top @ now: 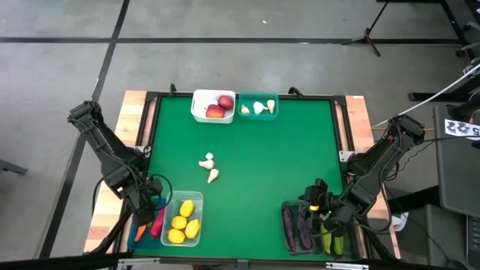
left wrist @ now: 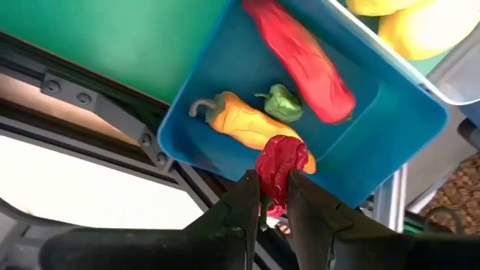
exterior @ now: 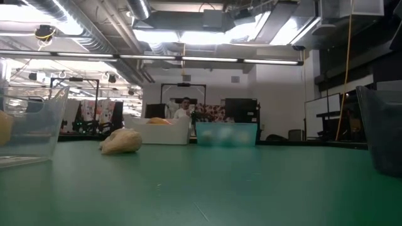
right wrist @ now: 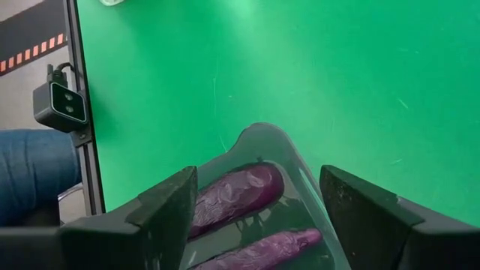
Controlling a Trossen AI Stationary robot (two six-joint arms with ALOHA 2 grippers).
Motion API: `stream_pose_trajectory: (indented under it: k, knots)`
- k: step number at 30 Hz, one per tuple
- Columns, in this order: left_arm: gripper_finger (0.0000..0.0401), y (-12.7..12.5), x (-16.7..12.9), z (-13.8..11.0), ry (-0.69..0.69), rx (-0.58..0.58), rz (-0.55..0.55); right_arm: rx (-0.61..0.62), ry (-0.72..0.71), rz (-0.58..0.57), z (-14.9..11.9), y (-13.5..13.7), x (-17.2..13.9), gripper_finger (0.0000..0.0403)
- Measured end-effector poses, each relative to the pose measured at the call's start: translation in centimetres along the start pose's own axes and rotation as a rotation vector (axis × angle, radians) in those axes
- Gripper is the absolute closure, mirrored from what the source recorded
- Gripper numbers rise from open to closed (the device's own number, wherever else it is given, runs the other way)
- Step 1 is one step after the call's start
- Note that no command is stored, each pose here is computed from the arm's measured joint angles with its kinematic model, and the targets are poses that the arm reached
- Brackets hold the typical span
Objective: Sort produce into baskets
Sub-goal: Put the red chili pepper into the blue bin, then put the white garlic into the green bin
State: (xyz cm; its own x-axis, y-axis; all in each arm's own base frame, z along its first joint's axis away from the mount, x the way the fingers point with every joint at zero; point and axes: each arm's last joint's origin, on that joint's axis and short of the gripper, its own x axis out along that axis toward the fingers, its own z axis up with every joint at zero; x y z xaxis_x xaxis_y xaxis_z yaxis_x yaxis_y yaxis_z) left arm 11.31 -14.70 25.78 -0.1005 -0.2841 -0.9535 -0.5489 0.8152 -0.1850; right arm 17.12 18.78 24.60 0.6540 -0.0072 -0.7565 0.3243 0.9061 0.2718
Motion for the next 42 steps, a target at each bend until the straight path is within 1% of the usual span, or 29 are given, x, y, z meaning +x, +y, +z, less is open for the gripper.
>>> stream_pose_trajectory:
  k: [2, 4, 6, 12, 14, 16, 18, 20, 22, 24, 27, 29, 33, 35, 37, 39, 42]
  knots:
    - [0.0342, -0.1, 0.0, 0.0, 0.0, -0.012, -0.01, 0.0, 0.0, 0.001, 0.0, 0.0, 0.0, 0.0123]
    - [0.0333, -0.3, 0.0, 0.0, 0.0, -0.017, -0.026, 0.0, 0.0, 0.001, 0.0, 0.0, 0.0, 0.0123]
    - [0.0311, -0.5, 0.0, 0.0, -0.002, -0.017, -0.048, 0.001, 0.0, 0.0, 0.0, 0.0, 0.0, 0.0123]
    - [0.0215, -0.5, 0.0, 0.1, -0.015, -0.061, -0.048, 0.001, -0.001, 0.001, 0.0, 0.0, 0.0, 0.0123]
    - [0.0194, -0.4, 0.0, 0.1, -0.019, -0.067, -0.039, 0.001, -0.001, 0.001, 0.0, 0.0, 0.0, 0.0123]
    - [0.0185, -0.3, 0.0, 0.2, -0.068, -0.081, -0.034, 0.001, -0.001, 0.002, 0.0, 0.0, 0.0, 0.0123]
    - [0.0186, -0.3, -0.1, 0.9, -0.179, -0.109, -0.028, 0.001, -0.001, 0.002, 0.0, 0.0, 0.0, 0.0123]
    - [0.019, -0.2, -0.4, 1.9, -0.321, -0.134, -0.035, 0.001, -0.001, 0.001, 0.0, 0.0, 0.0, 0.0123]
    - [0.0195, -0.3, -0.9, 3.1, -0.475, -0.125, -0.047, 0.001, -0.003, 0.0, 0.0, 0.0, 0.0, 0.0123]
    - [0.02, -0.2, -1.5, 4.7, -0.655, -0.129, -0.029, 0.001, -0.011, -0.003, 0.0, 0.0, 0.0, 0.0123]
    - [0.0202, 0.0, -2.6, 7.0, -0.902, -0.102, 0.026, 0.001, -0.019, -0.006, 0.1, 0.0, 0.0, 0.0123]
    - [0.0202, 0.3, -3.2, 8.6, -0.99, -0.067, 0.098, 0.001, -0.019, -0.006, 0.1, 0.0, 0.0, 0.0123]
    - [0.0202, 0.9, -3.5, 12.0, -1.005, 0.042, 0.256, 0.001, -0.026, -0.008, 0.1, 0.0, 0.0, 0.0123]
    - [0.0203, 1.0, -3.4, 13.6, -0.997, 0.072, 0.307, 0.001, -0.036, -0.012, 0.1, 0.0, 0.0, 0.0123]
    - [0.0203, 1.1, -3.0, 15.1, -0.953, 0.125, 0.322, 0.002, -0.037, -0.012, 0.1, 0.0, 0.0, 0.0123]
    - [0.0203, 1.0, -2.4, 16.4, -0.887, 0.194, 0.309, 0.002, -0.037, -0.012, 0.1, 0.0, 0.0, 0.0123]
    - [0.0203, 0.9, -1.4, 17.8, -0.827, 0.279, 0.34, 0.001, -0.036, -0.012, 0.1, 0.0, 0.0, 0.0123]
